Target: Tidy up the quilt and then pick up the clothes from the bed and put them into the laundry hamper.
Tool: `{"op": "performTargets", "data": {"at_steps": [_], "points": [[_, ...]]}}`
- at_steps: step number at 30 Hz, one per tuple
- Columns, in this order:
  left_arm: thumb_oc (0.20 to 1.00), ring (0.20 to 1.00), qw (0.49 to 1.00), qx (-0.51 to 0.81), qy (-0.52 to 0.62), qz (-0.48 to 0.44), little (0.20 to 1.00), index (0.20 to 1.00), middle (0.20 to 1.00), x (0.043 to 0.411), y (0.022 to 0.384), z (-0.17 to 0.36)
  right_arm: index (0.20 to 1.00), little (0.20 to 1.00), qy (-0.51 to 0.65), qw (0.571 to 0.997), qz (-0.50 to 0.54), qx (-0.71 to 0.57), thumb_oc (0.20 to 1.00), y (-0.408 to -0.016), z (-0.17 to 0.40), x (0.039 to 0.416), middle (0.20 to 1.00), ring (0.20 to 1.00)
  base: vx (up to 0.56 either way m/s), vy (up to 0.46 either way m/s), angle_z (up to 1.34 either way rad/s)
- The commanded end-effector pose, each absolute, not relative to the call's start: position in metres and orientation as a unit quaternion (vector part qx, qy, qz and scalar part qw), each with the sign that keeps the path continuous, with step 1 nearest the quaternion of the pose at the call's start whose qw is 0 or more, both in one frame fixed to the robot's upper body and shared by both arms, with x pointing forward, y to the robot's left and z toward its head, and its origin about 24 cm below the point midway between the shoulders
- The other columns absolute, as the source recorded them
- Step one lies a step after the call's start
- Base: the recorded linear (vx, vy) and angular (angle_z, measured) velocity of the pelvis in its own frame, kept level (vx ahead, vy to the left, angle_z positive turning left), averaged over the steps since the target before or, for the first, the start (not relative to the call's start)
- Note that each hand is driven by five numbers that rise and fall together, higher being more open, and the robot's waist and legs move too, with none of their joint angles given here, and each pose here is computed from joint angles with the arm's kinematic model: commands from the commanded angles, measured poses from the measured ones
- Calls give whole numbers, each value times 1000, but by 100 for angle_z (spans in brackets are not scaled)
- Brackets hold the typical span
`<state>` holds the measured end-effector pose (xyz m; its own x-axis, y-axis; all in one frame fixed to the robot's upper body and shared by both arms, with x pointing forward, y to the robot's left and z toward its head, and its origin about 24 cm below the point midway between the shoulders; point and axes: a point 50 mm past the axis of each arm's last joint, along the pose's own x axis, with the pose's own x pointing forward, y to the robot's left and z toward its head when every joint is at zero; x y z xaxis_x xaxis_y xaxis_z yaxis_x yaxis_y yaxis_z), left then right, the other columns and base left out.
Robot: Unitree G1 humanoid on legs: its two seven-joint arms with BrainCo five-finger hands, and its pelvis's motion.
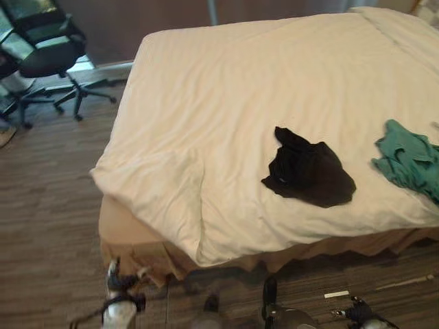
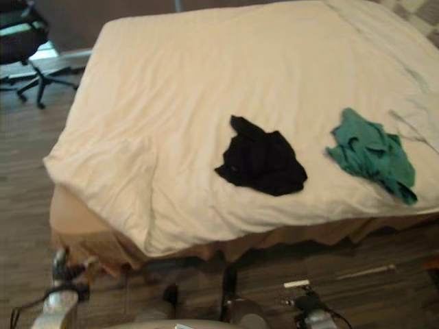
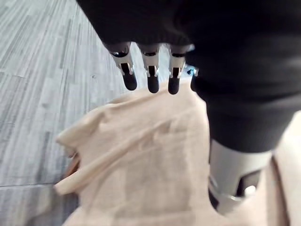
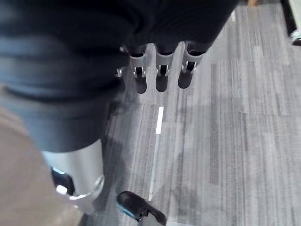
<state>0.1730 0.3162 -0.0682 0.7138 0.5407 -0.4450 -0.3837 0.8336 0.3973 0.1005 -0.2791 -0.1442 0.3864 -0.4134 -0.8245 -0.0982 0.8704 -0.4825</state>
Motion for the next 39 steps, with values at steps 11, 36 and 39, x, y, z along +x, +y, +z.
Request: {"op": "performTargets", "data": {"at_steps": [11,36,39], "points": [[1000,1000,937,276,-72,201,1000,1000,1000,273,312,97,1000,1000,563,784,-92,-246,1000,-286,-145,91,1000,1000,44,-4,6],[200,200,762,513,342,196,200,200,200,225,404,6,1000,1000,494,811,-189,-250,1000,-325,-112,140,1000,1000,-28,33,-15],[200,200,761,467,386,232,200,200,200,166,425,-9,1000,1000,470,815,-248,-232,1000,-351,-95,142,1000,1000,91,14,26]]}}
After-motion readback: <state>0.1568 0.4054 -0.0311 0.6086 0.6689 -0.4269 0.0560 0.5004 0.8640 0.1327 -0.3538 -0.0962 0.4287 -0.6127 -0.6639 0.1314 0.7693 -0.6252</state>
